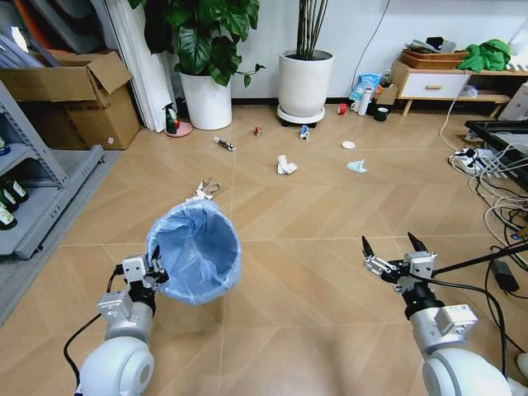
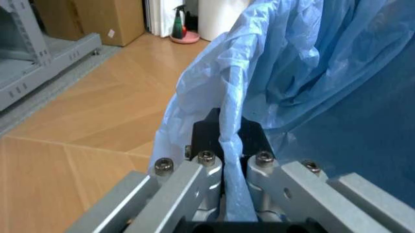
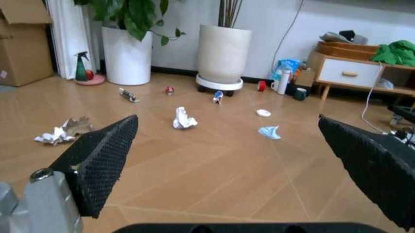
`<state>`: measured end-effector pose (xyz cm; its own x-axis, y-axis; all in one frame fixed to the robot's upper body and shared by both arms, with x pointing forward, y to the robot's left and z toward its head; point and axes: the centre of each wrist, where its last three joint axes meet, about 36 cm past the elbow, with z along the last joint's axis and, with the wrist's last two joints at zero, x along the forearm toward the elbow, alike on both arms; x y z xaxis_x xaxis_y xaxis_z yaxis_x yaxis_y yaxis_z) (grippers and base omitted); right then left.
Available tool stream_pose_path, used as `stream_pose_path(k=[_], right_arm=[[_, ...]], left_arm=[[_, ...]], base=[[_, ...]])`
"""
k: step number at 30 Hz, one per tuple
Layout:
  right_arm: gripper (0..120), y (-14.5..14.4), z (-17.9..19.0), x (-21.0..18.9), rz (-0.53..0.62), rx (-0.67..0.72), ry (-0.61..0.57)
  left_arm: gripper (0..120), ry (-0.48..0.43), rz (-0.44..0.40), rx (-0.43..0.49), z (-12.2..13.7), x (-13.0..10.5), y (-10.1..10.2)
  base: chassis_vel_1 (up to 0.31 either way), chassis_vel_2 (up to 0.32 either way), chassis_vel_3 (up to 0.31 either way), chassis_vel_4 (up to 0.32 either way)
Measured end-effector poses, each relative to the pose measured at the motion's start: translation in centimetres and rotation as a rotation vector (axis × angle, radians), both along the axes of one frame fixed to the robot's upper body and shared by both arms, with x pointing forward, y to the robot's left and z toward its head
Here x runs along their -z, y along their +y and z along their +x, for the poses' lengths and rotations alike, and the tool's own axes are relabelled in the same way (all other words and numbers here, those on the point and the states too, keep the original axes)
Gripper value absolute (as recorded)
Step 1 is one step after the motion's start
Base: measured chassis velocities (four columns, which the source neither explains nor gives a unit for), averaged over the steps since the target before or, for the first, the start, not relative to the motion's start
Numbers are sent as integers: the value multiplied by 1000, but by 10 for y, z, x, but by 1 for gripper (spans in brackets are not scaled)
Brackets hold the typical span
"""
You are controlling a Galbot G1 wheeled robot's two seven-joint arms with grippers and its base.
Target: Pick up the trash bin and place the garbage on the floor into it.
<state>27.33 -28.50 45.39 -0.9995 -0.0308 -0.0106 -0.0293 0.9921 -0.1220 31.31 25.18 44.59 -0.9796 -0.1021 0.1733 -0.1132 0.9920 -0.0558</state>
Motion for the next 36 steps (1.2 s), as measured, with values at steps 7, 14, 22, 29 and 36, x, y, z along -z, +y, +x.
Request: stream_pose_path(k=[7,14,22,29,36], right_arm=[[100,1,0,0,-2,0,-1],[100,3,0,2,-5,-3,-1],[100,3,0,5,-12,-8,1],[100,3,1,8,-15,-12,2],[100,4,2,9,-14,-13,3]], left_arm=[[0,0,4,5,-1,0,-1],[0,-4,11,7,0,0,-1],[0,-2,17,11,0,3,-1],[0,-1,15,12,1,4,-1],[0,2,17,12,2,5,0]], base=[[-195,211,189,-204],[-132,204,131,-203],[-109,235,105,-231],[-96,245,83,-273],[-35,278,38,-270]])
